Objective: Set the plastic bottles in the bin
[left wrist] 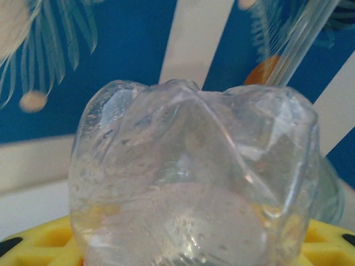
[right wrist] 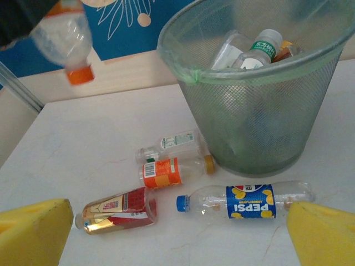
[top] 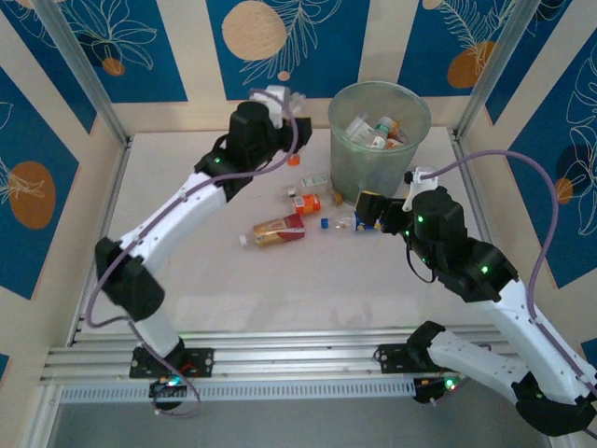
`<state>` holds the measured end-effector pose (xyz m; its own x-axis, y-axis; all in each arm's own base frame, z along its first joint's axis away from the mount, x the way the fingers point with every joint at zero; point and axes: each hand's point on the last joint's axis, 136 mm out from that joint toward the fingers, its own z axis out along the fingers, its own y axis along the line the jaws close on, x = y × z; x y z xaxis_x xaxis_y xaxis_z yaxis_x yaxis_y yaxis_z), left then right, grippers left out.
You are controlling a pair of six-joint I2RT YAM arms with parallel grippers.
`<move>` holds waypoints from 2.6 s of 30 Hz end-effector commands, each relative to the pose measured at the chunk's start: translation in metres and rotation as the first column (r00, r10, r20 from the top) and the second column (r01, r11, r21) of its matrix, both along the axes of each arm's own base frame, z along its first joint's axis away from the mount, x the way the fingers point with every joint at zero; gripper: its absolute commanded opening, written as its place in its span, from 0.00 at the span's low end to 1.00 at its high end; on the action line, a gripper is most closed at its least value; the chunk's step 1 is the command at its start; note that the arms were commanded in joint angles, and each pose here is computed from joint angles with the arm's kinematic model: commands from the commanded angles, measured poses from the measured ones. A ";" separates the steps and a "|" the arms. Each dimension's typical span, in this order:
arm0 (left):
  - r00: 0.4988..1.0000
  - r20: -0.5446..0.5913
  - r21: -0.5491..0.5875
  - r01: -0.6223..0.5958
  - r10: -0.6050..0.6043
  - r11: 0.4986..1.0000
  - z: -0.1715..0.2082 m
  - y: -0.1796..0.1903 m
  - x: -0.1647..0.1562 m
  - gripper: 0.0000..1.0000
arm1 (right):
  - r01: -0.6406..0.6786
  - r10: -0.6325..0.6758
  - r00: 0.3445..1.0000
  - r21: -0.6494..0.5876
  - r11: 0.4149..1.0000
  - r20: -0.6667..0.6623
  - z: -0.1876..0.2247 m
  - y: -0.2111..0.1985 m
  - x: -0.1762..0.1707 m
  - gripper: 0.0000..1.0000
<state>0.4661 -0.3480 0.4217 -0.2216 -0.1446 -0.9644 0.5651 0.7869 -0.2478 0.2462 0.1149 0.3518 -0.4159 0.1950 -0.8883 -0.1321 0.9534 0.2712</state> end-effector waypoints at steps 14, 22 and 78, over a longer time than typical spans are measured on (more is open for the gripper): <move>0.936 0.268 -0.252 0.298 -0.229 0.921 0.062 -0.096 0.031 0.57 | 0.210 -0.227 0.962 0.119 0.970 0.154 0.043 -0.051 -0.014 0.99; 0.912 0.288 -0.264 0.369 -0.292 0.891 0.038 -0.149 0.006 0.58 | 0.213 -0.239 0.953 0.150 0.965 0.183 0.051 -0.061 -0.024 0.99; 0.936 0.251 -0.245 0.308 -0.247 0.919 -0.021 -0.191 0.012 1.00 | 0.160 -0.174 0.975 0.107 0.981 0.138 0.036 -0.051 -0.026 0.99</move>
